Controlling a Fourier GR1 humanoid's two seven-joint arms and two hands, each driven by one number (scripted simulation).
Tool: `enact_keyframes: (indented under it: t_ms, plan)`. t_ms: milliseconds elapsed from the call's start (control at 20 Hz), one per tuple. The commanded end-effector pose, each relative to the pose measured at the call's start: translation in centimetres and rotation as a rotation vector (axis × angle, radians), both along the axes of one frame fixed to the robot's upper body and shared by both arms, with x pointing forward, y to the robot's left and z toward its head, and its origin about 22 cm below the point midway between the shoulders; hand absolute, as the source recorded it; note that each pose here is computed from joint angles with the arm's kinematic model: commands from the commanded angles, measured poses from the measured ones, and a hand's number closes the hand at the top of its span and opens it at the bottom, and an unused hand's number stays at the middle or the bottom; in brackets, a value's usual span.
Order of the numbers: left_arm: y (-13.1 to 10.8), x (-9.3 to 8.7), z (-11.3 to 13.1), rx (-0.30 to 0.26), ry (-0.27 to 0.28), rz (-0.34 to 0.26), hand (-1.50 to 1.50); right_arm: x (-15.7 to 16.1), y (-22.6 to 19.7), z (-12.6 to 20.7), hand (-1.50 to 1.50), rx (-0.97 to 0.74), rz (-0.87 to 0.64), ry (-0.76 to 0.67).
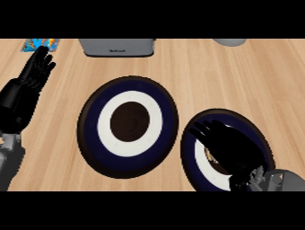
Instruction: Pick the cupcake from the plate and place it in the plate
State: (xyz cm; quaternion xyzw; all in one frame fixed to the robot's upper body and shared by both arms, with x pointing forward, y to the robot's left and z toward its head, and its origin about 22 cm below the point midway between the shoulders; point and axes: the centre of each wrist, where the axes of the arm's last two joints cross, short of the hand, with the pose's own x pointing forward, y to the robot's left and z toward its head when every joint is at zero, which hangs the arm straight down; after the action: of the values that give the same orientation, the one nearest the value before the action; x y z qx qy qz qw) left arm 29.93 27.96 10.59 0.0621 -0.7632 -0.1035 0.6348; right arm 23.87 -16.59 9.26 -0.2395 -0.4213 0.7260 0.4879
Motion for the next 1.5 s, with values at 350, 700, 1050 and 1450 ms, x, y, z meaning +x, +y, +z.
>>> enact_keyframes:
  t_ms: [350,700,1050,1450]
  plan:
    - [0.2,0.8,0.3,-0.01,0.003,-0.006,0.0,3.2,-0.5,-4.7,-1.5,-0.049,-0.009,0.046]
    - [-1.3,-1.2,0.2,-0.011,0.005,-0.001,0.0,1.7,-3.1,-6.7,-1.5,-0.073,-0.045,0.08]
    - [0.5,-1.3,-1.3,-0.007,-0.004,0.013,0.0,2.6,-2.6,-10.1,1.5,-0.024,-0.027,0.064]
    - [0.8,-0.5,0.7,0.004,-0.017,-0.005,0.0,1.6,-0.2,-9.5,1.5,0.1,-0.138,-0.269]
